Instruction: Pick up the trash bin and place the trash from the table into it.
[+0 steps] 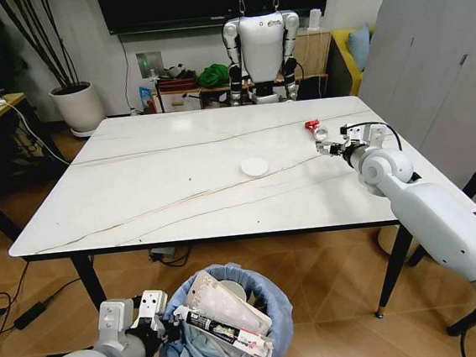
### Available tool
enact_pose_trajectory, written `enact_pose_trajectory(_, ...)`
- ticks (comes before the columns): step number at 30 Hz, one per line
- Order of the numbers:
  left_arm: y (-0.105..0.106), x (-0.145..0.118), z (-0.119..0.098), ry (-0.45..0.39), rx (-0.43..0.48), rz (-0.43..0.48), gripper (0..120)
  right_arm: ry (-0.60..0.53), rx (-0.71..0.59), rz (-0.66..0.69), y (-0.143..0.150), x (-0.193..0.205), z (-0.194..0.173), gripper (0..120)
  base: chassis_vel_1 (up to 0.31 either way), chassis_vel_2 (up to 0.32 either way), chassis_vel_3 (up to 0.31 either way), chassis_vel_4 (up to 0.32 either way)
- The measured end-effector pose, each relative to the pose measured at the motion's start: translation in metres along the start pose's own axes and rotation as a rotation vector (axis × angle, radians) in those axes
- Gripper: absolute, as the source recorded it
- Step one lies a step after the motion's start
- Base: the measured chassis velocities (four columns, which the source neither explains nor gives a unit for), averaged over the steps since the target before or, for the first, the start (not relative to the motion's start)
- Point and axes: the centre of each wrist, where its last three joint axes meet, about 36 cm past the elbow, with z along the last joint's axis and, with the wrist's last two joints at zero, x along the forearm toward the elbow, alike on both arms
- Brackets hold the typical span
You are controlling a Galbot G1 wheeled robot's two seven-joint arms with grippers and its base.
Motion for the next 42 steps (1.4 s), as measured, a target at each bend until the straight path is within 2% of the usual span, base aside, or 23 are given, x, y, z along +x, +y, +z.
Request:
enact_pose_trajectory(6,0.001,0.001,-0.001,-0.004,-0.001,0.002,0,-0.026,0.017,-0.004,0.004,-0.037,-0.027,100,0.0,0.0,0.0,0.0)
enact_pose_trajectory(13,0.002,0.001,-0.002,-0.008,0.001,-0.001,0,-0.01,0.024,-0.009,0.014,-0.077,-0.021,100,0.0,0.0,0.0,0.0)
enact_pose_trajectory(17,0.003,0.002,-0.003,-0.012,0.004,-0.003,0,-0.003,0.021,-0.039,0.033,-0.099,-0.015,100,0.0,0.0,0.0,0.0)
enact_pose_trajectory(24,0.003,0.002,-0.003,-0.011,0.007,-0.002,0,0.017,0.027,-0.018,0.037,-0.109,-0.009,100,0.0,0.0,0.0,0.0)
enact_pose_trajectory(34,0.003,0.002,-0.003,-0.016,0.011,-0.001,0,0.038,0.022,0.056,0.025,-0.121,-0.011,100,0.0,0.0,0.0,0.0)
enact_pose_trajectory(42,0.003,0.002,-0.003,-0.022,0.014,-0.001,0,0.03,0.021,0.063,0.024,-0.129,-0.012,100,0.0,0.0,0.0,0.0)
